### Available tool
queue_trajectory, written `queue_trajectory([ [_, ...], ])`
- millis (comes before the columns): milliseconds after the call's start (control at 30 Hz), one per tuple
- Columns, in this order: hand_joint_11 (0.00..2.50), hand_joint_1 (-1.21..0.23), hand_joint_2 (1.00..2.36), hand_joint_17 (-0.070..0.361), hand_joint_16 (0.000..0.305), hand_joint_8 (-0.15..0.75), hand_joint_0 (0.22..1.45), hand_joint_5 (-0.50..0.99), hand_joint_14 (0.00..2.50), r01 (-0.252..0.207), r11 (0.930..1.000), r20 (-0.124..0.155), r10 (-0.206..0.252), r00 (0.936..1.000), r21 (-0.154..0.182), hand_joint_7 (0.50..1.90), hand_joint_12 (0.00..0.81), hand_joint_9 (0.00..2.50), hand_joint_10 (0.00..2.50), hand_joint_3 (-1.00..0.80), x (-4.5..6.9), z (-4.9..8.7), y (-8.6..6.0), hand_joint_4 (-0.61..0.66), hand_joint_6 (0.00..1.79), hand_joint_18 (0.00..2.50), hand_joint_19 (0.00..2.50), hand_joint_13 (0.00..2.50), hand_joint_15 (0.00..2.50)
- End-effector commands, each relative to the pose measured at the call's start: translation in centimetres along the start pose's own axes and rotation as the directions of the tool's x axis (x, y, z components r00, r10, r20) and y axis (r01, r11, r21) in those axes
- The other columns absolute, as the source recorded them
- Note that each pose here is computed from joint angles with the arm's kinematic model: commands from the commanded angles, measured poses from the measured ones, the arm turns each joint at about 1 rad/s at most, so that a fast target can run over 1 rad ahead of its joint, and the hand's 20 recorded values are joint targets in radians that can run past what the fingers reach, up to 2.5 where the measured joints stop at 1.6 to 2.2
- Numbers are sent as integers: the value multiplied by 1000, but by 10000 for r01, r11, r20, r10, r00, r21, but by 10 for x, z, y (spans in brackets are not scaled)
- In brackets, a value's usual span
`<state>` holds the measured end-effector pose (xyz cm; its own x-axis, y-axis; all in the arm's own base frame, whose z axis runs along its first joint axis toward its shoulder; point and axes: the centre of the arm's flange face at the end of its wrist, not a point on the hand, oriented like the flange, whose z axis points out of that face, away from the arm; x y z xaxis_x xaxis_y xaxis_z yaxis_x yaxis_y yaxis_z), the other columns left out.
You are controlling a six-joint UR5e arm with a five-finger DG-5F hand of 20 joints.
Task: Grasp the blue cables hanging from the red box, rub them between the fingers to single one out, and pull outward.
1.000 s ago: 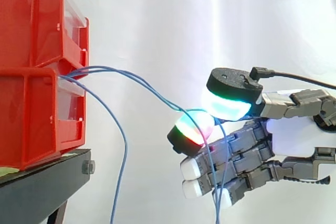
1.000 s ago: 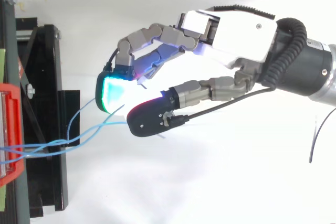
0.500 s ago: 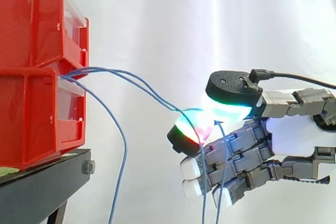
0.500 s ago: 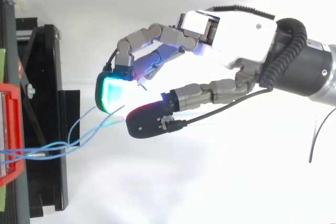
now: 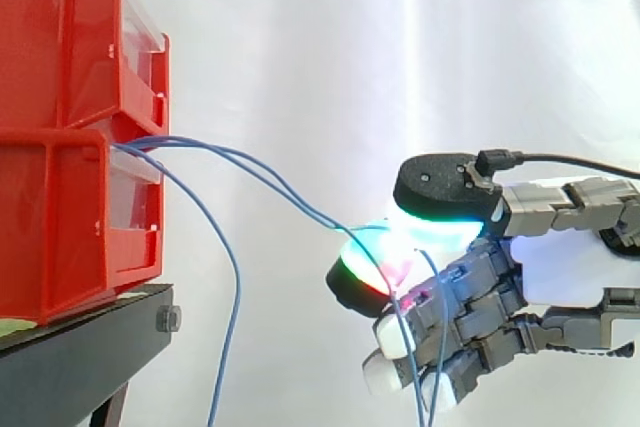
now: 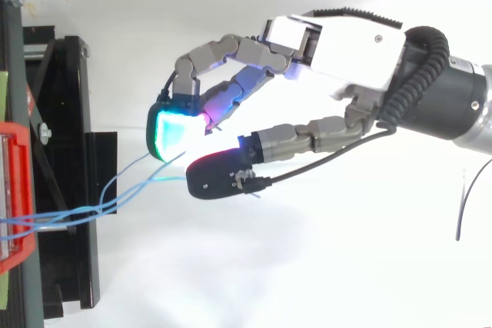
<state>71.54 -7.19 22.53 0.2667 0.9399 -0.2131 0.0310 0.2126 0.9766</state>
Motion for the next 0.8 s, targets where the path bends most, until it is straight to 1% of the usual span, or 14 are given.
queue_trajectory([
  [0, 257, -778, 1003, 116, 52, 272, 585, -82, 7, 60, 9998, 220, -65, 9997, 190, 1154, 385, 960, 5, 35, -3, -1, -2, 64, 795, 857, 364, 769, 210],
  [67, 254, -778, 1003, 117, 52, 270, 585, -82, 8, 85, 9993, 600, -108, 9981, 378, 1168, 384, 952, 5, 37, -7, -3, -4, 59, 793, 855, 365, 748, 202],
  [100, 255, -779, 1002, 117, 52, 268, 585, -82, 8, 102, 9990, 695, -133, 9975, 443, 1159, 385, 944, 4, 38, -8, -3, -4, 57, 794, 853, 362, 739, 208],
  [133, 246, -780, 1002, 117, 52, 266, 585, -81, 6, 160, 9973, 863, -223, 9960, 721, 1162, 385, 926, 4, 38, -10, -6, -8, 50, 793, 839, 357, 718, 195],
  [233, 242, -782, 1002, 117, 52, 258, 584, -80, 6, 210, 9955, 844, -289, 9960, 927, 1158, 387, 908, 4, 41, -11, -8, -9, 39, 792, 814, 354, 686, 193],
  [267, 247, -783, 1002, 117, 52, 258, 585, -79, 6, 166, 9940, 814, -254, 9964, 1080, 1162, 388, 904, 4, 40, -12, -10, -11, 37, 791, 810, 357, 682, 189],
  [367, 241, -785, 1001, 118, 52, 259, 585, -79, 6, -18, 9925, 819, -83, 9966, 1225, 1166, 387, 896, 4, 42, -13, -12, -13, 32, 790, 799, 357, 669, 186],
  [467, 240, -784, 1001, 118, 53, 259, 585, -78, 5, -167, 9892, 781, 54, 9969, 1458, 1168, 385, 893, 4, 44, -13, -15, -15, 33, 789, 795, 358, 658, 185],
  [500, 240, -784, 1001, 118, 53, 258, 585, -78, 5, -198, 9878, 771, 79, 9970, 1547, 1168, 385, 892, 4, 44, -13, -16, -16, 33, 789, 792, 359, 658, 178],
  [533, 233, -785, 1001, 118, 53, 258, 586, -78, 5, -234, 9849, 751, 106, 9971, 1714, 1168, 384, 892, 4, 38, -14, -18, -17, 33, 789, 791, 352, 657, 181],
  [667, 233, -783, 1001, 119, 53, 259, 585, -78, 6, -335, 9778, 694, 195, 9974, 2067, 1167, 385, 893, 4, 44, -15, -23, -19, 35, 789, 788, 353, 656, 177],
  [767, 233, -783, 1000, 118, 53, 262, 586, -78, 6, -411, 9747, 651, 274, 9975, 2199, 1166, 385, 893, 4, 39, -14, -25, -20, 34, 790, 786, 361, 656, 184],
])
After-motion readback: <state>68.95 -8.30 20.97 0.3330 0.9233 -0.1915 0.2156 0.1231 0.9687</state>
